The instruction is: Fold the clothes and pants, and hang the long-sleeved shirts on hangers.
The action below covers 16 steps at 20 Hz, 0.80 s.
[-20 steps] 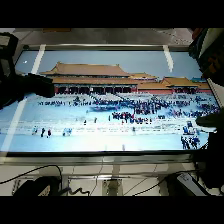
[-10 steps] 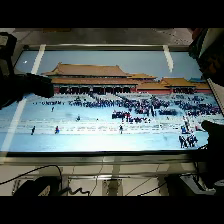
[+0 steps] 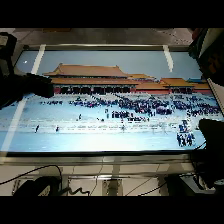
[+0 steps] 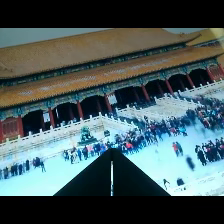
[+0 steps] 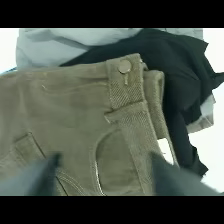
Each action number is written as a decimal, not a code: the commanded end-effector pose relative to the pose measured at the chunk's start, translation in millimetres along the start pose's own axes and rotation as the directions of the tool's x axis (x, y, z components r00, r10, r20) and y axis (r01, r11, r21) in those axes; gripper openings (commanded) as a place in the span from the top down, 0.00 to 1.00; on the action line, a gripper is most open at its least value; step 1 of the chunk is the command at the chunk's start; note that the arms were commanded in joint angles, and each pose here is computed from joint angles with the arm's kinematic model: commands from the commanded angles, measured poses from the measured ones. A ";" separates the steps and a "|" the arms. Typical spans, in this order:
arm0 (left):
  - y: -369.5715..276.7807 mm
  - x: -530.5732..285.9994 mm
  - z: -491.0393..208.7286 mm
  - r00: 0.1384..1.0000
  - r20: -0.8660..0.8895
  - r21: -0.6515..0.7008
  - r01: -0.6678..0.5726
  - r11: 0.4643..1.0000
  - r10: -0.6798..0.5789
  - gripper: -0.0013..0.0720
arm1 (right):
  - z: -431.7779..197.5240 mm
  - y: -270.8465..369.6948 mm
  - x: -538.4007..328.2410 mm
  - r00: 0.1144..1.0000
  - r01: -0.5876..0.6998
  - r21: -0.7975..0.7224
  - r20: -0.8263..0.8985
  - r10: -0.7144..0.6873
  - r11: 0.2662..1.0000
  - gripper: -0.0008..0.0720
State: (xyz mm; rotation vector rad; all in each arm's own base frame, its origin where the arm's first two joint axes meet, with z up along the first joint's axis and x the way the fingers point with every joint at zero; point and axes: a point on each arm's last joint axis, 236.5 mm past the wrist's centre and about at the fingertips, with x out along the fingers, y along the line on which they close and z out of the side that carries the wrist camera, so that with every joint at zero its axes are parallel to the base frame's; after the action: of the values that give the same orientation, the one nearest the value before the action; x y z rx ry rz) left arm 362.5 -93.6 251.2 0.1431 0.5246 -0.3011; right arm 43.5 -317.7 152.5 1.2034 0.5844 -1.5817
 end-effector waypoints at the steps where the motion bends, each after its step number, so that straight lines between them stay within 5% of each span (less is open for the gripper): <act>1: 0.4 -0.3 0.3 1.000 0.001 -0.001 -0.001 1.000 0.001 0.95 | -9.3 50.0 -4.2 0.986 -0.166 -0.156 -0.008 0.166 0.974 0.63; 3: 0.4 -0.3 0.3 1.000 0.001 -0.001 -0.001 1.000 0.001 0.95 | -34.6 109.9 -17.4 0.940 -0.335 -0.311 -0.048 0.337 0.889 0.90; 5: 0.4 -0.3 0.3 1.000 0.001 0.000 -0.001 1.000 0.001 0.95 | -85.4 161.4 -34.5 0.879 -0.463 -0.505 -0.154 0.452 0.728 0.94; 8: 0.4 -0.3 0.3 1.000 0.001 -0.001 -0.001 1.000 0.001 0.95 | -201.4 201.7 -57.8 0.805 -0.554 -0.753 -0.376 0.460 0.354 0.94; 11: 0.5 -0.3 0.4 1.000 0.001 -0.001 -0.001 1.000 0.001 0.95 | -300.7 204.3 -87.4 0.759 -0.512 -0.851 -0.511 0.403 -0.116 0.94; 13: 0.4 -0.3 0.3 1.000 0.001 -0.001 -0.001 1.000 0.001 0.95 | -331.5 198.1 -97.7 0.775 -0.439 -0.864 -0.504 0.382 -0.248 0.94; 16: 0.4 -0.3 0.3 1.000 0.001 -0.001 -0.001 1.000 0.001 0.95 | -349.1 193.5 -104.8 0.793 -0.382 -0.876 -0.475 0.383 -0.295 0.94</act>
State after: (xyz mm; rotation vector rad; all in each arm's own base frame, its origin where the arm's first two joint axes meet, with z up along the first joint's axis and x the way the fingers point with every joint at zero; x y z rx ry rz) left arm 362.6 -93.6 251.2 0.1430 0.5242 -0.3010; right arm 354.5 -84.3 152.6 0.1560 0.9559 -0.1666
